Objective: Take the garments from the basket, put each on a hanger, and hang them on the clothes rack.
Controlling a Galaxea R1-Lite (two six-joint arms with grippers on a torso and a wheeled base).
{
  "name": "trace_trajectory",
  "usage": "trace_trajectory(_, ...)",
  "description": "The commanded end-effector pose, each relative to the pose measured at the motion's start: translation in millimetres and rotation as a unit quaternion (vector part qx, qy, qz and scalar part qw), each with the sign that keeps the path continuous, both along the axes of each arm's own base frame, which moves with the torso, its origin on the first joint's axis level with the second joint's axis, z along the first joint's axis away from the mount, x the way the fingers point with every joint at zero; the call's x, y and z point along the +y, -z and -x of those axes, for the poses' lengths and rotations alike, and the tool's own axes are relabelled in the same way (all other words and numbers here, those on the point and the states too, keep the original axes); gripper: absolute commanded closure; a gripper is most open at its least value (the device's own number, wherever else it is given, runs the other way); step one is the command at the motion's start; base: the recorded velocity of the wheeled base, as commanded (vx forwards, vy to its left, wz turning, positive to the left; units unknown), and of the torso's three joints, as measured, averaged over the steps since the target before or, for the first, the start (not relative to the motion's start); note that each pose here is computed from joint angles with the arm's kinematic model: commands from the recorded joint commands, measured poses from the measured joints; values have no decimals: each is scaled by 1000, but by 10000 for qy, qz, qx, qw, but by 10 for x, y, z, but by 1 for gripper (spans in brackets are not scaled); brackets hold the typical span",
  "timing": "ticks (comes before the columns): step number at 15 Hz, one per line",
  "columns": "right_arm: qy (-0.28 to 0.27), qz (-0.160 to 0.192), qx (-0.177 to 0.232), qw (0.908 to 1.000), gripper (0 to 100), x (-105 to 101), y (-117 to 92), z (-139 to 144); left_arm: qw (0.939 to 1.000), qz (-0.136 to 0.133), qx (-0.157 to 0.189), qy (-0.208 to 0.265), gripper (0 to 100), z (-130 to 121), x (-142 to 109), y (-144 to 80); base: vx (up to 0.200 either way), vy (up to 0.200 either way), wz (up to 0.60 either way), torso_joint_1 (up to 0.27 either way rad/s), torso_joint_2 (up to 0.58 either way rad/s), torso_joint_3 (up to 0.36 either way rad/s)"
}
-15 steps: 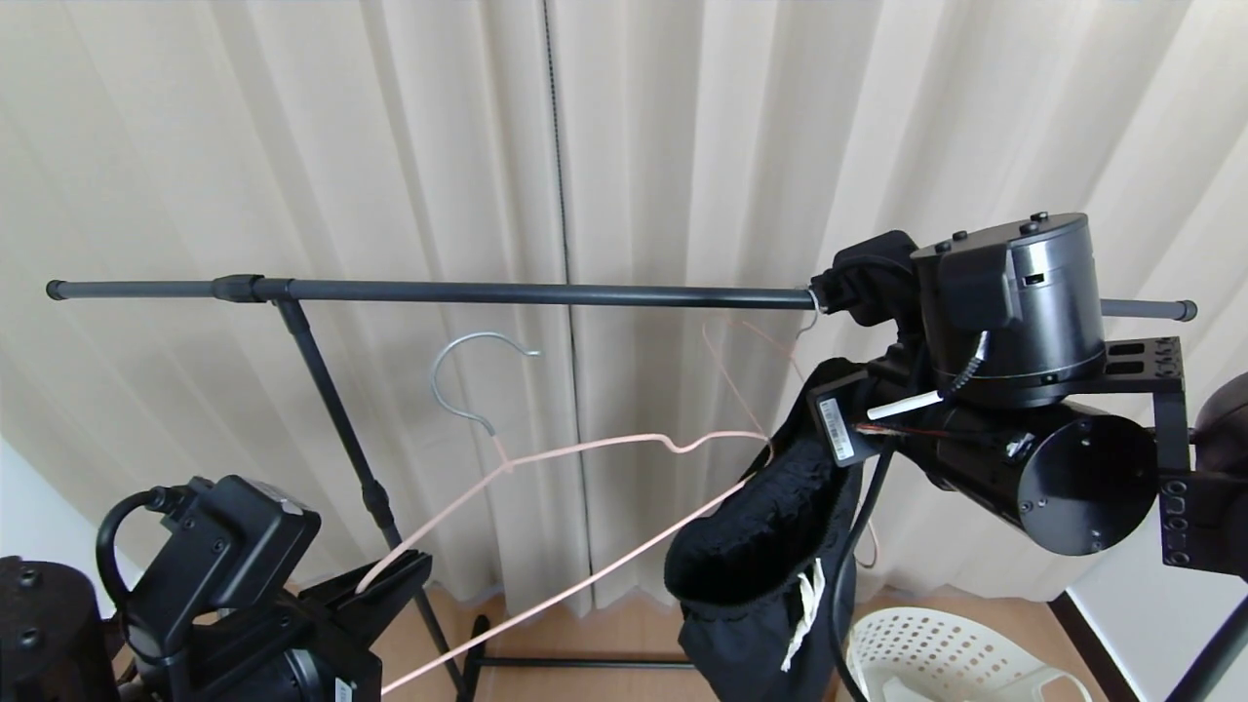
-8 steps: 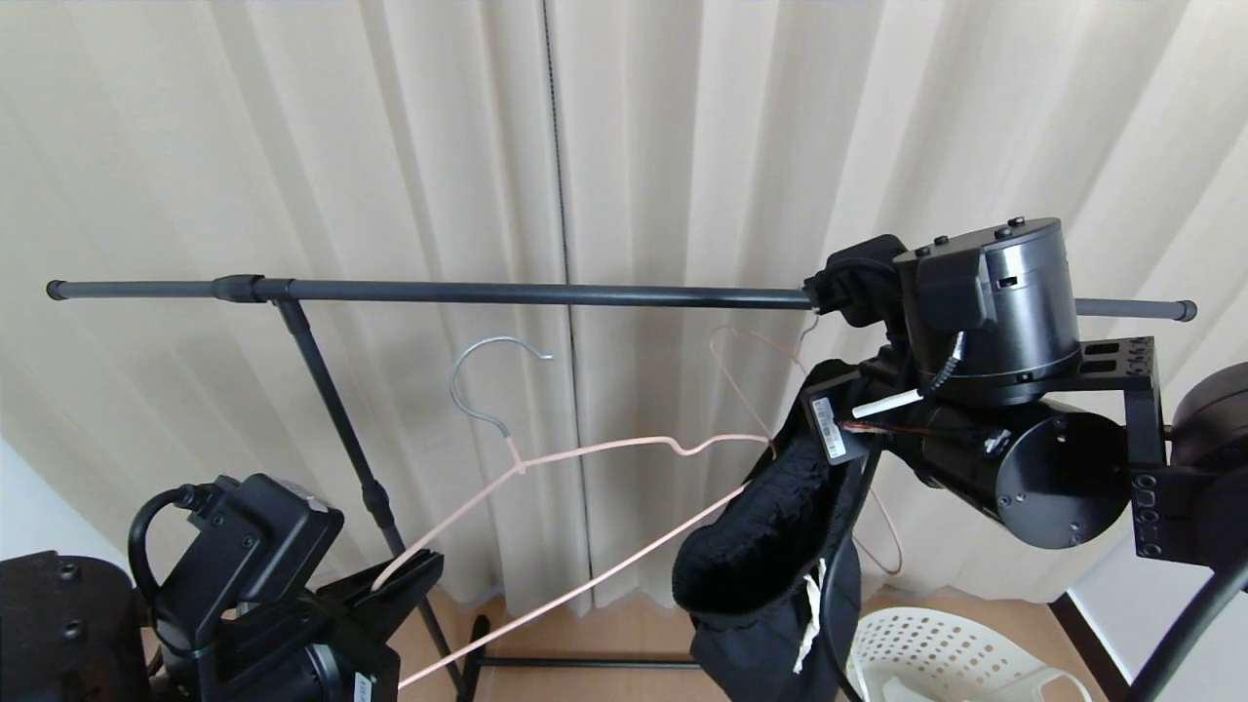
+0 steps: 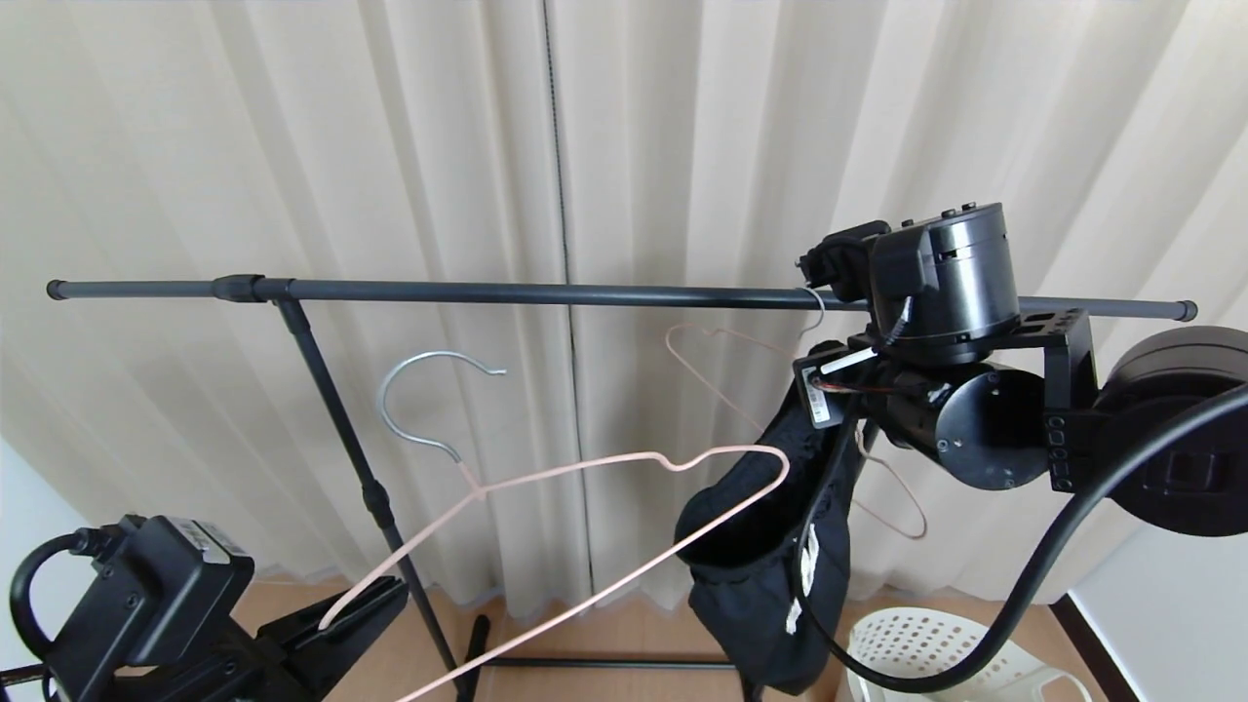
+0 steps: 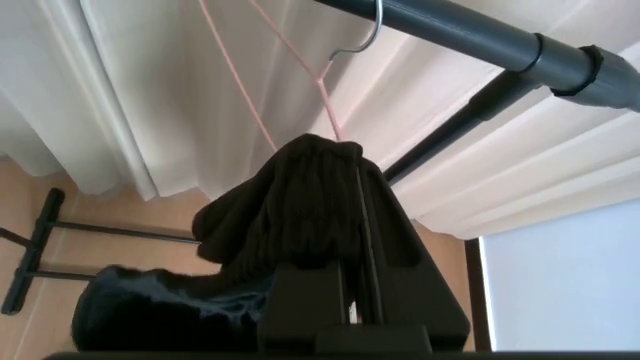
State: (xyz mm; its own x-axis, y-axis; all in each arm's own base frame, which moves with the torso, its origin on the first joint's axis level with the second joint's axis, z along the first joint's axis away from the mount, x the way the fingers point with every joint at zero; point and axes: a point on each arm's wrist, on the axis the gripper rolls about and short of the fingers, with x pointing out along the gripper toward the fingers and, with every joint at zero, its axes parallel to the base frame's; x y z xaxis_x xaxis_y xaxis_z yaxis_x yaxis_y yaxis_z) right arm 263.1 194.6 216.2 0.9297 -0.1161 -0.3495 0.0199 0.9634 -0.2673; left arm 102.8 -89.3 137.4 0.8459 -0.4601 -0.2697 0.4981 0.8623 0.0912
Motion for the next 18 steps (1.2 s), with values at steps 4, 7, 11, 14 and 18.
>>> trace_trajectory(4,-186,-150,-83,9997,100,66,-76,140,9992,-109,280,-271,100,-280,-248,16,0,0,0,0,0,0)
trace_trajectory(7,-362,-242,-113,9990,100,96,-120,293,9982,-44,281,-537,100,-452,-399,19,0,0,0,0,0,0)
trace_trajectory(11,-425,-343,-139,9984,100,122,-140,347,9991,104,139,-399,100,-491,-551,50,0,0,0,0,0,0)
trace_trajectory(14,-284,-429,-152,9986,100,113,-125,281,9992,104,140,-353,100,-436,-521,64,0,0,0,0,0,0)
trace_trajectory(18,-66,-468,-161,9988,100,131,-84,159,9994,276,-9,-195,100,-317,-483,-24,0,0,0,0,0,0)
